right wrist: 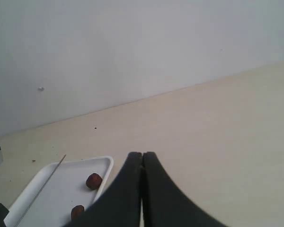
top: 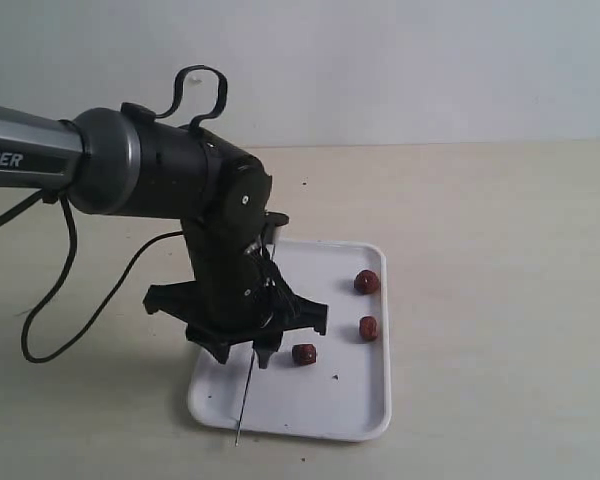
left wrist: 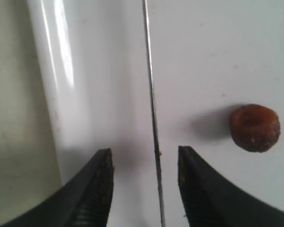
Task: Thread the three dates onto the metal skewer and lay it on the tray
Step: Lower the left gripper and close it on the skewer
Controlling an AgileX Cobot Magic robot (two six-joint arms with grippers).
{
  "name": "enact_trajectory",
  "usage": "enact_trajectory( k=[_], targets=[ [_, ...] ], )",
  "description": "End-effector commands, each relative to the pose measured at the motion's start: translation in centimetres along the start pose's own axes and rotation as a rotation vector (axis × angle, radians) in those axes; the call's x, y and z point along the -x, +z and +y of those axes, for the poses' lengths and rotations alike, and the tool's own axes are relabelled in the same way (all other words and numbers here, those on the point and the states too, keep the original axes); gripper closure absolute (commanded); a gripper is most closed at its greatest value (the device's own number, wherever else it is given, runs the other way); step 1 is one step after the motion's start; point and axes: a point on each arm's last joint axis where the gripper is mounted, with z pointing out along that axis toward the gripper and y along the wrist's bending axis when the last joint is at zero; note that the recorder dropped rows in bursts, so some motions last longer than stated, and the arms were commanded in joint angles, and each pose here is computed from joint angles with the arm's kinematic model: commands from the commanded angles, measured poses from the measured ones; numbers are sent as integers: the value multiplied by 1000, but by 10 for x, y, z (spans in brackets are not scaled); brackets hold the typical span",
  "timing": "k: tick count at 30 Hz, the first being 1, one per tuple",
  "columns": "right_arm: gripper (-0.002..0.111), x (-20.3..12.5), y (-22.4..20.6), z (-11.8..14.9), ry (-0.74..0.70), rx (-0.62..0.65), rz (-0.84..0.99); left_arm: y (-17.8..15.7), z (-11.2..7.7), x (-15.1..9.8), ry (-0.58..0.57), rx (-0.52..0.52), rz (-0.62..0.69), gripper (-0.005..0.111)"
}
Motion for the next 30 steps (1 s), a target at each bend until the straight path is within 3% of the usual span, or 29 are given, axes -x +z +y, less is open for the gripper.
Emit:
enact_trajectory(
  k=[1, 23, 26, 28, 29, 30],
  targets=[
    [108, 0, 0, 0, -16, 0, -11, 0, 0, 2, 3, 1, -5, 62],
    [108, 0, 0, 0, -16, 0, -11, 17, -1, -2, 3, 9, 58, 64],
    [108, 0, 0, 0, -16, 0, -11, 17, -1, -2, 3, 9, 58, 76],
    [108, 0, 0, 0, -16, 0, -11, 17, -1, -2, 3, 9, 58, 89],
    [108, 0, 0, 0, -16, 0, -11, 16, -1, -2, -1, 9, 58, 103],
    [108, 0, 0, 0, -16, 0, -11, 16, -1, -2, -1, 8, 57, 107]
  ],
)
